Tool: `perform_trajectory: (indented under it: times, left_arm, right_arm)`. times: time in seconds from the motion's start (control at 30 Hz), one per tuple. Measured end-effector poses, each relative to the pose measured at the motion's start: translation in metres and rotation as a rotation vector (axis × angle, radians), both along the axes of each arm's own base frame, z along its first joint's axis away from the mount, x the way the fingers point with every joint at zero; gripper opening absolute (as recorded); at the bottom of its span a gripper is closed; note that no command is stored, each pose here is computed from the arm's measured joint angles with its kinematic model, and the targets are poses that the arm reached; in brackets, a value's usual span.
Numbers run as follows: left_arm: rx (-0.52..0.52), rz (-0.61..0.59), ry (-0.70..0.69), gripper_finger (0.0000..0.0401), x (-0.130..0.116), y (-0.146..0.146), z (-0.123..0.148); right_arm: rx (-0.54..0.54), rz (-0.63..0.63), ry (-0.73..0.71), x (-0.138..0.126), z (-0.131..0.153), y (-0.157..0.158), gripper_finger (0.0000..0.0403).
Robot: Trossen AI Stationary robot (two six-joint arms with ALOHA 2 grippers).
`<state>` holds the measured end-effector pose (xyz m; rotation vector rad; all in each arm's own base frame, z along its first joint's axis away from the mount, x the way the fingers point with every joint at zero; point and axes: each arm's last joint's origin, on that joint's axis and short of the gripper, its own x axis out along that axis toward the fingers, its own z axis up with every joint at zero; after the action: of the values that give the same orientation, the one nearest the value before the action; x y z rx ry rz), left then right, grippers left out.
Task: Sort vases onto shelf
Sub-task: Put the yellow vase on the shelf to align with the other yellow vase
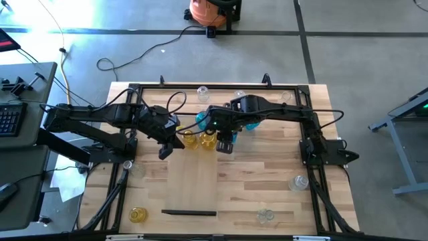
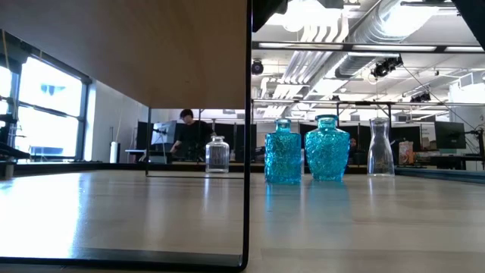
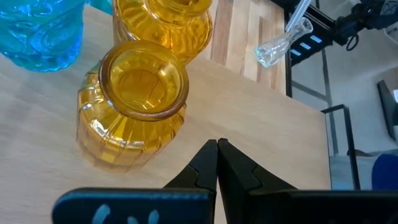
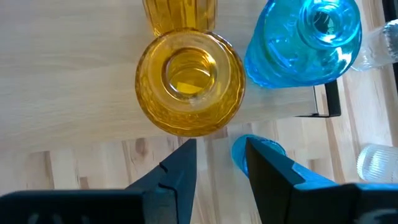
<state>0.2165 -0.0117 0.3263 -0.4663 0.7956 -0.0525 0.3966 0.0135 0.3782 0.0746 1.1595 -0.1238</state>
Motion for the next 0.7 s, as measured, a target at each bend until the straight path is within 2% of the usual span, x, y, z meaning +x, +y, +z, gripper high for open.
perform_trajectory:
  times: [0.17, 0.4, 0.7]
  left_arm:
    - [0.001, -0.001, -0.006, 0.0001, 0.0, 0.0, 0.0]
    - [-0.001, 0.001, -0.006, 0.0001, 0.0, 0.0, 0.0]
    - [0.006, -0.029, -0.013, 0.0001, 0.0, 0.0, 0.001]
  right_arm:
    - [0.001, 0.0, 0.001, 0.0, 0.0, 0.0, 0.0104]
    - [0.004, -0.005, 0.048, -0.004, -0.002, 0.0, 0.0011]
    - [0.034, 0.023, 0.095, 0.011, -0.023, 0.004, 0.0003]
